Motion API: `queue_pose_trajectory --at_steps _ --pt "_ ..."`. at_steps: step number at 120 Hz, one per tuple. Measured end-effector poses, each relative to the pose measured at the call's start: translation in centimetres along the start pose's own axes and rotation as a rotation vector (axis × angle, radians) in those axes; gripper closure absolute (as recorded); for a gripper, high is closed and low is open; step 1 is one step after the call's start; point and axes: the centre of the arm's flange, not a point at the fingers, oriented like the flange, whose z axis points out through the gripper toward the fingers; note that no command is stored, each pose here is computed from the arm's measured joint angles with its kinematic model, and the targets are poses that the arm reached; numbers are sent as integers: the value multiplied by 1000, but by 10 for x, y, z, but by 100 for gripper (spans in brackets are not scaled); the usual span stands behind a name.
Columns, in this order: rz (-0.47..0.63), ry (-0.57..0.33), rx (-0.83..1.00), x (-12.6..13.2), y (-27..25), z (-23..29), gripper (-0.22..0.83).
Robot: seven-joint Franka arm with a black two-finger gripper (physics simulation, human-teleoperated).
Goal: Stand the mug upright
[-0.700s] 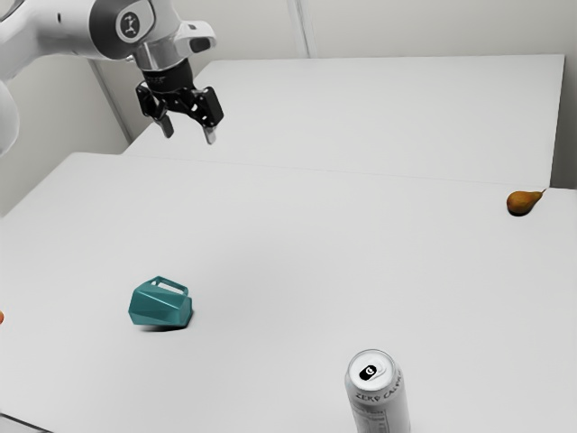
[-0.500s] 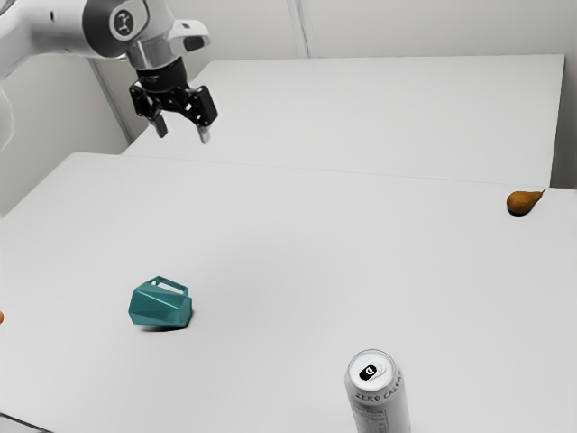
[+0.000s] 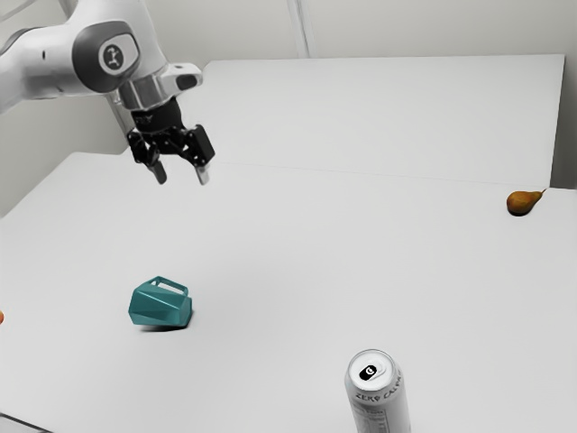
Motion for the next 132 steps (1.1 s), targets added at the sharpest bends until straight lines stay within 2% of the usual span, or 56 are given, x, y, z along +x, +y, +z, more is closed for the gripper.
queue_pose_trajectory --at_steps 14,37,79,104,132 --pt "-73 -70 -36 -14 -36 31 0" --pt "-122 -118 -133 -33 -88 73 0" --pt "-83 -70 -286 -56 -172 135 0" --pt "-64 -12 -374 -61 -210 161 0" --pt "-54 -1 -450 -61 -257 203 0"
